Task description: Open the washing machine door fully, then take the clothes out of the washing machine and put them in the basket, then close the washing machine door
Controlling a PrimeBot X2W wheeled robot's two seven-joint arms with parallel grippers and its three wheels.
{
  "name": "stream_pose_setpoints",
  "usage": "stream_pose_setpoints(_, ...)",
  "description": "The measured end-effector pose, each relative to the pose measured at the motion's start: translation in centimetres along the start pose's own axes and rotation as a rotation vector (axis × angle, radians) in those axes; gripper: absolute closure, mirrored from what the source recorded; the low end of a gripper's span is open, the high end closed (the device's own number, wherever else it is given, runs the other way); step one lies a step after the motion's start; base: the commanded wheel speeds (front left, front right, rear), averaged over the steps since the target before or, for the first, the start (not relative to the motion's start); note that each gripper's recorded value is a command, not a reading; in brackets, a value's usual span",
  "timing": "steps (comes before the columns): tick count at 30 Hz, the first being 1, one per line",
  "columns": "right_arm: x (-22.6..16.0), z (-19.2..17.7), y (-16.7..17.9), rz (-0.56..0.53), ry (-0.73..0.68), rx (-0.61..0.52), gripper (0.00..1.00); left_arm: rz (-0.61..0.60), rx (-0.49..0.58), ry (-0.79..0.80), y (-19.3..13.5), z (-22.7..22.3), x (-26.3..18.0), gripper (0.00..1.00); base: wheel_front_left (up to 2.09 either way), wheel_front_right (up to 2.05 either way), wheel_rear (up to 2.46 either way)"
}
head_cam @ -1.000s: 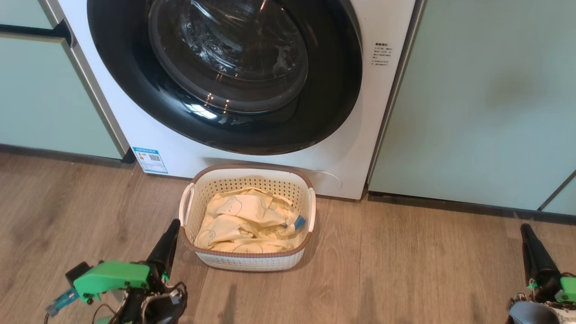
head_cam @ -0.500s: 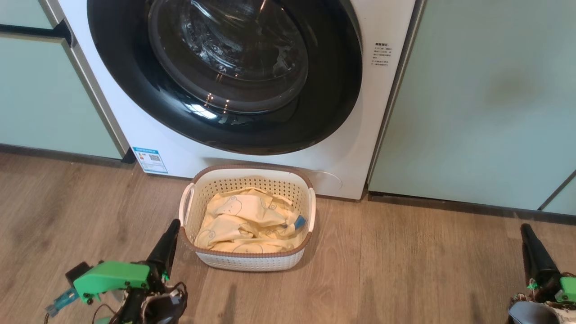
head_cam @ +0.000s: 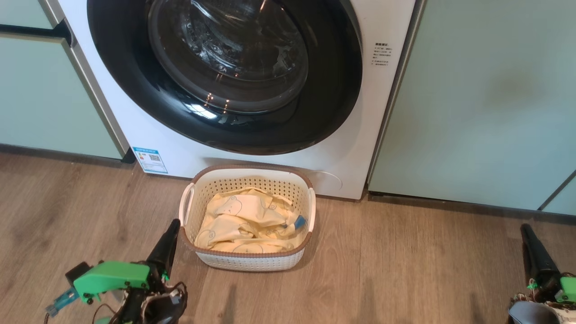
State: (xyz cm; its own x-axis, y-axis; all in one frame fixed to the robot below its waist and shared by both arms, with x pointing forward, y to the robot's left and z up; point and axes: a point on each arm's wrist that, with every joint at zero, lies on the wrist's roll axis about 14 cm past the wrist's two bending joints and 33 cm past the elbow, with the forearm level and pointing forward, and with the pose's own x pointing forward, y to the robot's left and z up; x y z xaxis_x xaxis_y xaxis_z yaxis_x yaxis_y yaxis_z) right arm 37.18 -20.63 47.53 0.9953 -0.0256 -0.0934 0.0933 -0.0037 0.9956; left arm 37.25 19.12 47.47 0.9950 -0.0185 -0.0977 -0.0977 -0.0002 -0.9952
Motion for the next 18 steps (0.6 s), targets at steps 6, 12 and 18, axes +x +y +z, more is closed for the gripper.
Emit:
stream_pose_setpoints(6,0.0,0.0,0.0,0.0,0.0,0.0,1.0,0.0,0.0,0.0,0.0,0.0,0.0,1.0,0.0,0.0,0.0)
stream_pose_setpoints(12,0.0,0.0,0.0,0.0,0.0,0.0,1.0,0.0,0.0,0.0,0.0,0.0,0.0,1.0,0.0,0.0,0.0)
stream_pose_setpoints(18,0.0,0.0,0.0,0.0,0.0,0.0,1.0,0.0,0.0,0.0,0.0,0.0,0.0,1.0,0.0,0.0,0.0)
